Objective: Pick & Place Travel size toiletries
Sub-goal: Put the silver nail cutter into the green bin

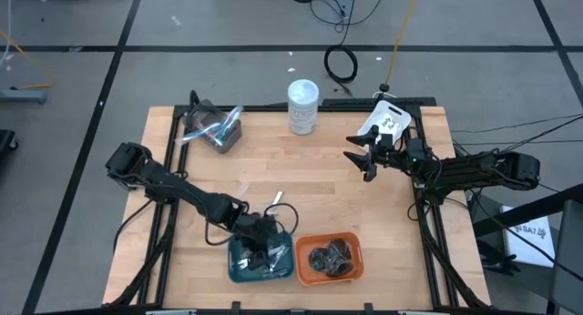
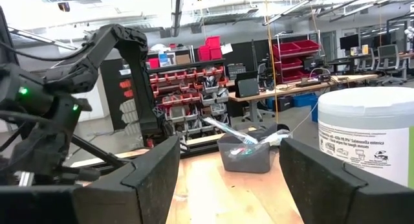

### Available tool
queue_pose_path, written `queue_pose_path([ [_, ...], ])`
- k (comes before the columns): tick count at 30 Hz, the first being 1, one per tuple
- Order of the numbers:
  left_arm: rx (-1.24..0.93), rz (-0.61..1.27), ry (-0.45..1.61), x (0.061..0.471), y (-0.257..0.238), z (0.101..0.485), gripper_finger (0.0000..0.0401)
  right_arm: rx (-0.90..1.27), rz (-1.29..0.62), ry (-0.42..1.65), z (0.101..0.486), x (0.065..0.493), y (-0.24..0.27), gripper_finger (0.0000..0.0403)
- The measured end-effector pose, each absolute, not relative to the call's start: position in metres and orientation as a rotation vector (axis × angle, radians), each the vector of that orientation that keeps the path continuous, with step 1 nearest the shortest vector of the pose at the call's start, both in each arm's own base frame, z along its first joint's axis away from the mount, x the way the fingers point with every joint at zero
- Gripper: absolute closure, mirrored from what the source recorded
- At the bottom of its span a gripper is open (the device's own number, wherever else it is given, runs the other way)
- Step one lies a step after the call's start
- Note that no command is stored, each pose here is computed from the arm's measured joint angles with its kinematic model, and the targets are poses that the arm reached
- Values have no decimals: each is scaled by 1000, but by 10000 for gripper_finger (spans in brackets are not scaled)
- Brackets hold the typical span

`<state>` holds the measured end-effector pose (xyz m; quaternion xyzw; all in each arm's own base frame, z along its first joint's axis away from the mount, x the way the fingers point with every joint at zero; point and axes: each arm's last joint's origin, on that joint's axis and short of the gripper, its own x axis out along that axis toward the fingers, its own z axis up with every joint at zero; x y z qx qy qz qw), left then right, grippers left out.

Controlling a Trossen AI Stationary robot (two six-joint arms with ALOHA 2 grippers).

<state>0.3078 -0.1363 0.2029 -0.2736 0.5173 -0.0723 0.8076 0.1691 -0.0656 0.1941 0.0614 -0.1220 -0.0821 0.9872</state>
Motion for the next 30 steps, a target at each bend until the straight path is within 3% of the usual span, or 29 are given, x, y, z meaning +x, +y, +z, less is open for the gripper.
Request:
queue_pose_path([
  [8, -467, -158, 993, 308, -108, 226, 201, 124, -165, -243, 194, 169, -66, 152],
  [13, -286, -49, 1062, 303, -88, 219, 209, 121, -166, -240, 194, 169, -66, 152],
  [19, -233, 144, 1187, 301, -63, 200, 175, 95, -175, -216, 192, 170, -66, 152],
  [30, -134, 243, 1176, 311, -52, 184, 133, 71, -183, -214, 192, 169, -67, 152],
])
